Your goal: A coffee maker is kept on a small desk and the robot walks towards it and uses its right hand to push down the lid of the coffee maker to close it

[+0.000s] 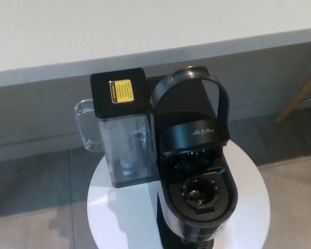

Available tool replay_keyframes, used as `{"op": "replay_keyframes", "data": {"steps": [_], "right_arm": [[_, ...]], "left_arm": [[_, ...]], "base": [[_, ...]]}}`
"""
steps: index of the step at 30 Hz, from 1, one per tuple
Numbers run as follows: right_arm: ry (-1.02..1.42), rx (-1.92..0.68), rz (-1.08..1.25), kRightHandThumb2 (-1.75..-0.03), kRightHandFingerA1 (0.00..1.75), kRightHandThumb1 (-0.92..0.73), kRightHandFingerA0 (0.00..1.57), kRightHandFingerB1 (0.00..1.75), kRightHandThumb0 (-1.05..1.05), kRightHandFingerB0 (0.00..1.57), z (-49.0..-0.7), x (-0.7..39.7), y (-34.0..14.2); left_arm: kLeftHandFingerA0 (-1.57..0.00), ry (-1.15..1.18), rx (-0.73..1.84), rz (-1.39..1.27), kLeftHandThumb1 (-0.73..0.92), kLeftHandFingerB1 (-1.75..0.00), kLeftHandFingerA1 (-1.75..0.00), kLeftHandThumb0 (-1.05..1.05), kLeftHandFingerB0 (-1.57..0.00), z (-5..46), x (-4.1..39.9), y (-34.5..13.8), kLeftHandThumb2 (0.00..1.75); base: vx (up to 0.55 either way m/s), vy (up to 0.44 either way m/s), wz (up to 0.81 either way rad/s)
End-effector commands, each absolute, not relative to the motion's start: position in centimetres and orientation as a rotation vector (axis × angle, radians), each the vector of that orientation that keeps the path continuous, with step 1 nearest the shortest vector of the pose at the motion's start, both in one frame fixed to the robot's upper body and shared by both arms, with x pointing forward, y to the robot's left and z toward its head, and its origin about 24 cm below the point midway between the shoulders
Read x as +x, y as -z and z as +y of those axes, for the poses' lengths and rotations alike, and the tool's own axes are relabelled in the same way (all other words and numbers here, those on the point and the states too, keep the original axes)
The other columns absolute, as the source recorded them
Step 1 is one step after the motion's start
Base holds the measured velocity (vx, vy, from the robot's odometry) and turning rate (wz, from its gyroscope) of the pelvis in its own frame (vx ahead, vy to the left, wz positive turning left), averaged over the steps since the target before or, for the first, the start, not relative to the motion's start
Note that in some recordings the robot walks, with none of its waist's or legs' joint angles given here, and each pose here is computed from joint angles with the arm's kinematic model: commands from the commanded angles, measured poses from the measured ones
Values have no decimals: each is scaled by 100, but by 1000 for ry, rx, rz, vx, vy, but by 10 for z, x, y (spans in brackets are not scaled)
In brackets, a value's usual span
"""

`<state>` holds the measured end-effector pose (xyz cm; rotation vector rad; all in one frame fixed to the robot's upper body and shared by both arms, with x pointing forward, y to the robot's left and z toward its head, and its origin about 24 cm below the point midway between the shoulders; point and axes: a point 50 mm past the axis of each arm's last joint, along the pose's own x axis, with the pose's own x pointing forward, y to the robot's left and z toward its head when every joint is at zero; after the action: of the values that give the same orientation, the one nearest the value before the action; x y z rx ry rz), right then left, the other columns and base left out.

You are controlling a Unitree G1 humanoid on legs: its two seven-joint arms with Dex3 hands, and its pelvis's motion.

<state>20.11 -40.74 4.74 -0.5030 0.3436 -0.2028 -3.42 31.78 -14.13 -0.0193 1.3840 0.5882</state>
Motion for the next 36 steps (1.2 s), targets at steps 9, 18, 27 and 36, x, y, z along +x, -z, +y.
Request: {"op": "replay_keyframes", "data": {"steps": [9, 18, 27, 36], "right_arm": [[210, -496, 351, -107, 27, -69, 12, 22, -92, 0, -410, 199, -50], [-184, -618, -91, -113, 58, -70, 16, 35, -89, 3, -274, 334, -173], [-200, -632, -95, -68, 54, -91, 19, 33, -94, 9, -259, 339, -182], [-333, -704, -215, -68, 55, -91, 18, 35, -92, 10, -206, 359, -219]], "left_arm": [[-1, -609, 5, 1345, 44, -49, -52, -71, -9, 324, -32, 138, 87], [-1, -749, -136, 972, 52, -62, -61, -76, -10, 348, 15, 122, 99], [-13, -725, -197, 739, 40, -57, -64, -42, -4, 366, 65, 103, 102], [-13, -742, -191, 832, 37, -57, -63, -42, -6, 358, 46, 112, 100]], "base": [[0, 0, 0], [-6, 0, -2], [9, -4, 7], [1, -3, -2]]}}
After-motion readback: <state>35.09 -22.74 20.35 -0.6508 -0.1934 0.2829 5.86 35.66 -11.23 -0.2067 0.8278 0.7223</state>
